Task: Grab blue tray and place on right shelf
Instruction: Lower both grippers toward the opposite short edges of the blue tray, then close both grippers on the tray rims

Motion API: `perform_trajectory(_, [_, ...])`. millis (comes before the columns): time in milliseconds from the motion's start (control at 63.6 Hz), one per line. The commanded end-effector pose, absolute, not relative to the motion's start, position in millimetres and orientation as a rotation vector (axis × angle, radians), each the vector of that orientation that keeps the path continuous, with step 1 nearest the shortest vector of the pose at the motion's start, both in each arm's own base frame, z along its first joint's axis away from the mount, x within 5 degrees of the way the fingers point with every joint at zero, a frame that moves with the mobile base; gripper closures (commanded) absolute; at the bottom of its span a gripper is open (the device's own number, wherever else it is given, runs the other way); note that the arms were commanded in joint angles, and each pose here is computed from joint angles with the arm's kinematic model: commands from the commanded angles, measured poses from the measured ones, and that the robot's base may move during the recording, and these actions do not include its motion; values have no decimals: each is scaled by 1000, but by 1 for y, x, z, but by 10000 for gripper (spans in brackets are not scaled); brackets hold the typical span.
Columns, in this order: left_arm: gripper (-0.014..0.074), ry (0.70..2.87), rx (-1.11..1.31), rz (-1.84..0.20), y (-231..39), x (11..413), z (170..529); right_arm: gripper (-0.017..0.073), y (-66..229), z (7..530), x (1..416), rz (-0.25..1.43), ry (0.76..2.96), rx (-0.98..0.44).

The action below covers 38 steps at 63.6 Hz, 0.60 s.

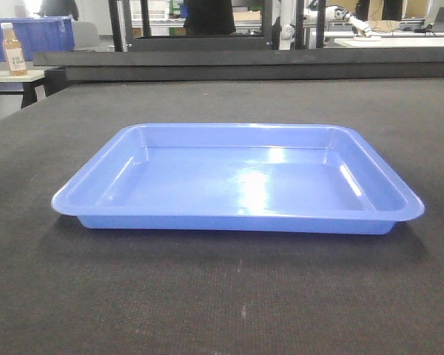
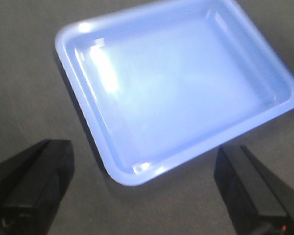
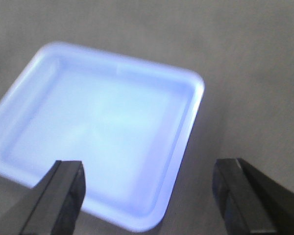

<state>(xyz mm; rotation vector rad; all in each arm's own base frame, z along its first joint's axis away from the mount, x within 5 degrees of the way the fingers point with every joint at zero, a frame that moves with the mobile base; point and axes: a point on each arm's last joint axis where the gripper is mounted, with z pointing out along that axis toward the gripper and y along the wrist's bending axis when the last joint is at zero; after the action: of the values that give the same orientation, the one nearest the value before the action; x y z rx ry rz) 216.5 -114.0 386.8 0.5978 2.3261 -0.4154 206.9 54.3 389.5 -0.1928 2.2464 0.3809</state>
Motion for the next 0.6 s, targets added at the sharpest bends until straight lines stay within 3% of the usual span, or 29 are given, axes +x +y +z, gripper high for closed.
perform_trajectory(0, [103, 2364, 518, -399, -120, 235, 395, -65, 59, 396, 226, 423, 2266, -141])
perform_trajectory(173, [104, 2588, 428, -235, -130, 278, 369, -65, 67, 364, 266, 429, 2459, -65])
perform_trajectory(393, [104, 2661, 458, -155, -159, 312, 340, -65, 69, 336, 302, 143, 2592, 28])
perform_trajectory(582, [105, 2699, 423, -82, -169, 336, 321, -65, 86, 319, 327, 245, 2623, 77])
